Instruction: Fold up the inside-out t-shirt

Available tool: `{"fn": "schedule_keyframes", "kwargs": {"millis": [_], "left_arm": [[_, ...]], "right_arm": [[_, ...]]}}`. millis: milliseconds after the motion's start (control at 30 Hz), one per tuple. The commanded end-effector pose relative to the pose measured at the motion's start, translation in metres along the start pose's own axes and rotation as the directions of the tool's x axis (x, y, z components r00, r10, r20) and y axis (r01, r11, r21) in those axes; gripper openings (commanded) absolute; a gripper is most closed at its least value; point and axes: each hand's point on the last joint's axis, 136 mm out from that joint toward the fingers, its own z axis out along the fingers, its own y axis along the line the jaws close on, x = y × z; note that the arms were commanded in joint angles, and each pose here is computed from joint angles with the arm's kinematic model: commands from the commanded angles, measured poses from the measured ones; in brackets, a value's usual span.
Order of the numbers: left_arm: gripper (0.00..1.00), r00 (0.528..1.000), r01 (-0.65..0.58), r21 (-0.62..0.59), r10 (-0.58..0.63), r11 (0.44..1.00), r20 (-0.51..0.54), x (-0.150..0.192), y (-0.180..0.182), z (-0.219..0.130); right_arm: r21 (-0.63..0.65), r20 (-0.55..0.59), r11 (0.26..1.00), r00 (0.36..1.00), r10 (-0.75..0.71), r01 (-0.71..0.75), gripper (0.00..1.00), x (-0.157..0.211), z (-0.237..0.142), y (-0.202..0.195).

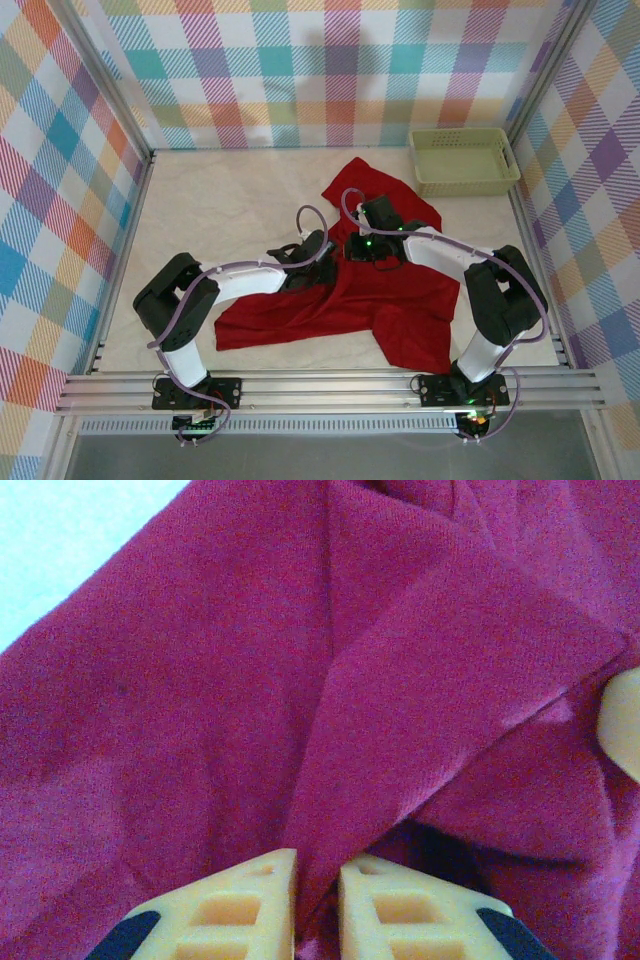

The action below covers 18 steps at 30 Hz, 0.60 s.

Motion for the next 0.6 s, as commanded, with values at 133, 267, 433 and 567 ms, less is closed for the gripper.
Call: {"fn": "schedule_keyframes", "kwargs": {"millis": [133,267,433,567], "left_arm": [[0.17,1.0,-0.002,-0.025,0.002,1.0,0.002,0.0071,0.0089,-0.013],[0.14,1.0,-0.001,-0.029,0.001,1.0,0.001,0.0089,0.0111,-0.0144],[0.07,1.0,0.003,-0.035,-0.003,0.999,0.004,0.0096,0.0139,-0.0165],[0.01,1.0,0.006,-0.043,-0.005,0.999,0.02,0.0077,0.0168,-0.0203]], "right_arm": [[-0.008,0.042,1.0,0.999,-0.017,0.018,0.0,-0.0146,-0.0108,0.0093],[0.0,0.046,1.0,0.999,-0.017,0.017,0.0,-0.0157,-0.0122,0.0079],[0.014,0.05,1.0,0.999,-0.02,0.02,0.0,-0.0163,-0.0133,0.006],[0.02,0.047,1.0,0.999,-0.019,0.018,0.0,-0.0154,-0.0122,0.0042]]}}
